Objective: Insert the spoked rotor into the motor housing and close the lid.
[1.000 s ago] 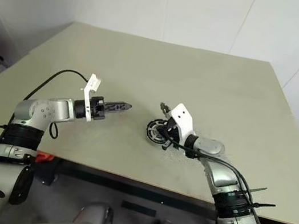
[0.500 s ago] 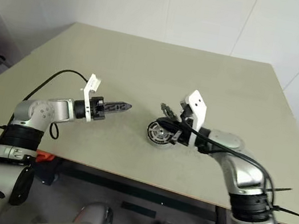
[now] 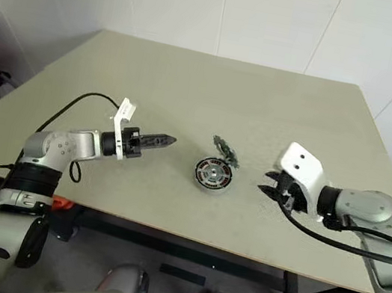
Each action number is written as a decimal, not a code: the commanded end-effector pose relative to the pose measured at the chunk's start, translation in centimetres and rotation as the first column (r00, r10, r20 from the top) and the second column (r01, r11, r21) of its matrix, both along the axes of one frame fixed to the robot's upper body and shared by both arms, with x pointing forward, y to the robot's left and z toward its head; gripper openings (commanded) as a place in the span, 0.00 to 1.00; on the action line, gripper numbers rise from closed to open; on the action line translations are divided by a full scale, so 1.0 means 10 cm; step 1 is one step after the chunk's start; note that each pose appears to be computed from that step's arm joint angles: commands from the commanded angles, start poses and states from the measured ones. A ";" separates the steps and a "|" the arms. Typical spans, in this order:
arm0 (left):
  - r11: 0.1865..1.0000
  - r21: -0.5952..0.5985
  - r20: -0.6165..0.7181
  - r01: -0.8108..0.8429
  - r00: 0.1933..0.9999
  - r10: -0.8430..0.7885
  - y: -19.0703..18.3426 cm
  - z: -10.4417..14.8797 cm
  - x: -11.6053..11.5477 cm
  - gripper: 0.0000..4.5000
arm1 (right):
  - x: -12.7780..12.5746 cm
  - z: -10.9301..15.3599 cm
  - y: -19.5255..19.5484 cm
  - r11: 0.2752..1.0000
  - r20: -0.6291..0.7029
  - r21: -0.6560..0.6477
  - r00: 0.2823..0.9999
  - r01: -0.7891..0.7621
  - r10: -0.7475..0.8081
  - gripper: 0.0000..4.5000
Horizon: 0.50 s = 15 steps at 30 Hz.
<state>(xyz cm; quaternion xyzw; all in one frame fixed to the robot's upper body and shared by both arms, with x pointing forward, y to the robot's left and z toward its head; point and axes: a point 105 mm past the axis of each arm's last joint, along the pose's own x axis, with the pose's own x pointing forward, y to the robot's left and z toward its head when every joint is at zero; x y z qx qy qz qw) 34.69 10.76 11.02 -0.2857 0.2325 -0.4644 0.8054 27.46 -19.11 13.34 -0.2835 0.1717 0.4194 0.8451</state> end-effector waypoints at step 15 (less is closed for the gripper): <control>1.000 -0.008 0.070 0.005 0.998 -0.005 -0.02 0.18 0.08 0.67 | 0.24 0.24 0.56 0.996 0.242 0.017 0.967 -0.091 0.084 0.57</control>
